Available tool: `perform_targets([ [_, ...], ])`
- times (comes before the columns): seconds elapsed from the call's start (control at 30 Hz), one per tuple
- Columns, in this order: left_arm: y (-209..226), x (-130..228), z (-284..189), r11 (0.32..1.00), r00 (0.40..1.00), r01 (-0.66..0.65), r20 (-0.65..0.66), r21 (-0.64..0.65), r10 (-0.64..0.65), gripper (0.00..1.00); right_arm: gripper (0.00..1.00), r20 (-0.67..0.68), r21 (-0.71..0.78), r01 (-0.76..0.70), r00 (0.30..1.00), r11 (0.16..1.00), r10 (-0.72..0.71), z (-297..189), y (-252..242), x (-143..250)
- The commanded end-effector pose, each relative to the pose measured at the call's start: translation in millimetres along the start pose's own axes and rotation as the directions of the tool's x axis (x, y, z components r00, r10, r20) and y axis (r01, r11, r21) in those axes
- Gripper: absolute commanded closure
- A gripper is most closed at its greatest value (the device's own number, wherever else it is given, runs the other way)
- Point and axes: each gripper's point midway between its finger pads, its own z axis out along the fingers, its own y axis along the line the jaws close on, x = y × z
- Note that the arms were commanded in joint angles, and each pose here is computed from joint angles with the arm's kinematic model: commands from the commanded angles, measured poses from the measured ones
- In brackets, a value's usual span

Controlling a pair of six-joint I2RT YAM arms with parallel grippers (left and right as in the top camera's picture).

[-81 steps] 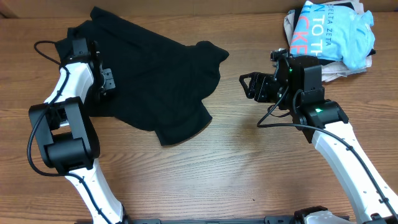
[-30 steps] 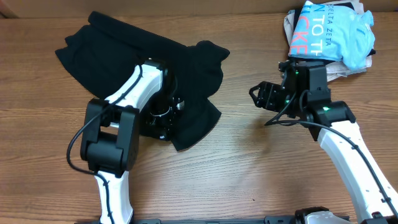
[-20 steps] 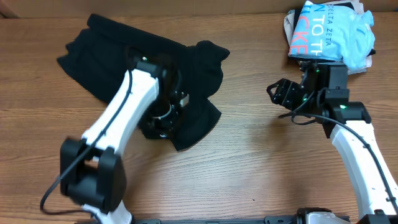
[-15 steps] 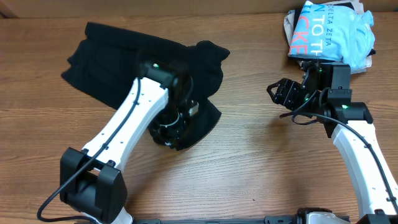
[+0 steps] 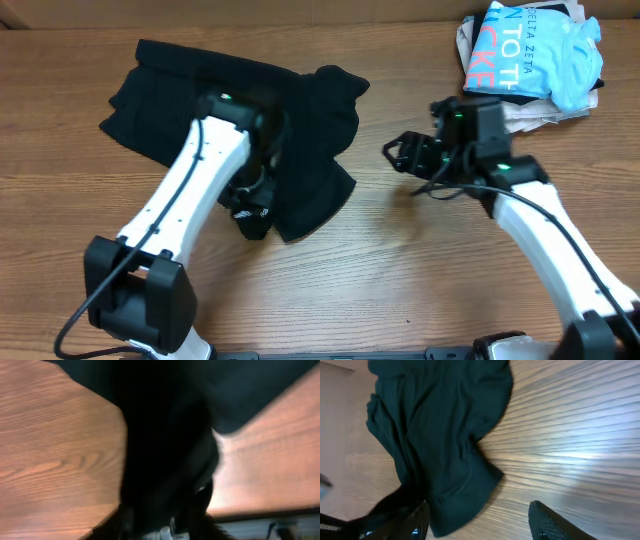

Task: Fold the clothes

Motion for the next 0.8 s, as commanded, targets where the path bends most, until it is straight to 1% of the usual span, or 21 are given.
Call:
perform_targets([
  [0.0, 16, -12, -13, 0.998, 0.995, 0.061, 0.073, -0.006, -0.060, 0.48, 0.33, -0.022, 0.041, -0.073, 0.997, 0.996, 0.074, 26, 2, 6],
  [0.03, 18, -14, -13, 0.998, 0.995, 0.062, 0.080, -0.003, -0.062, 0.42, 0.33, -0.028, 0.056, -0.088, 0.996, 0.994, 0.090, 34, 1, 9],
  [0.07, 20, -16, -13, 0.998, 0.994, 0.065, 0.089, 0.000, -0.065, 0.38, 0.33, -0.033, 0.075, -0.104, 0.994, 0.992, 0.107, 44, 0, 13],
  [0.1, 22, -19, -13, 0.998, 0.993, 0.070, 0.098, 0.002, -0.070, 0.31, 0.33, -0.036, 0.090, -0.118, 0.992, 0.989, 0.122, 52, -2, 16],
  [0.17, 24, -25, -14, 0.997, 0.989, 0.077, 0.123, 0.006, -0.077, 0.19, 0.33, -0.045, 0.115, -0.144, 0.988, 0.983, 0.150, 67, -4, 23],
  [0.3, 28, -41, -16, 0.996, 0.977, 0.093, 0.189, 0.019, -0.094, 0.02, 0.33, -0.083, 0.126, -0.167, 0.980, 0.978, 0.179, 93, -5, 38],
  [0.33, 29, -45, -17, 0.995, 0.974, 0.096, 0.205, 0.022, -0.099, 0.00, 0.33, -0.089, 0.128, -0.169, 0.980, 0.977, 0.181, 98, -6, 40],
  [0.4, 29, -53, -19, 0.995, 0.966, 0.100, 0.236, 0.025, -0.103, 0.00, 0.33, -0.099, 0.136, -0.191, 0.974, 0.972, 0.205, 104, -8, 45],
  [0.57, 29, -71, -24, 0.994, 0.945, 0.102, 0.307, 0.034, -0.107, 0.00, 0.34, -0.109, 0.126, -0.197, 0.971, 0.972, 0.211, 110, -4, 49],
  [0.67, 29, -79, -26, 0.993, 0.933, 0.113, 0.339, 0.042, -0.121, 0.00, 0.39, -0.113, 0.112, -0.181, 0.975, 0.977, 0.194, 113, 3, 52],
  [0.77, 27, -86, -29, 0.992, 0.923, 0.108, 0.366, 0.058, -0.122, 0.00, 0.41, -0.125, 0.097, -0.160, 0.977, 0.982, 0.171, 120, 11, 59],
])
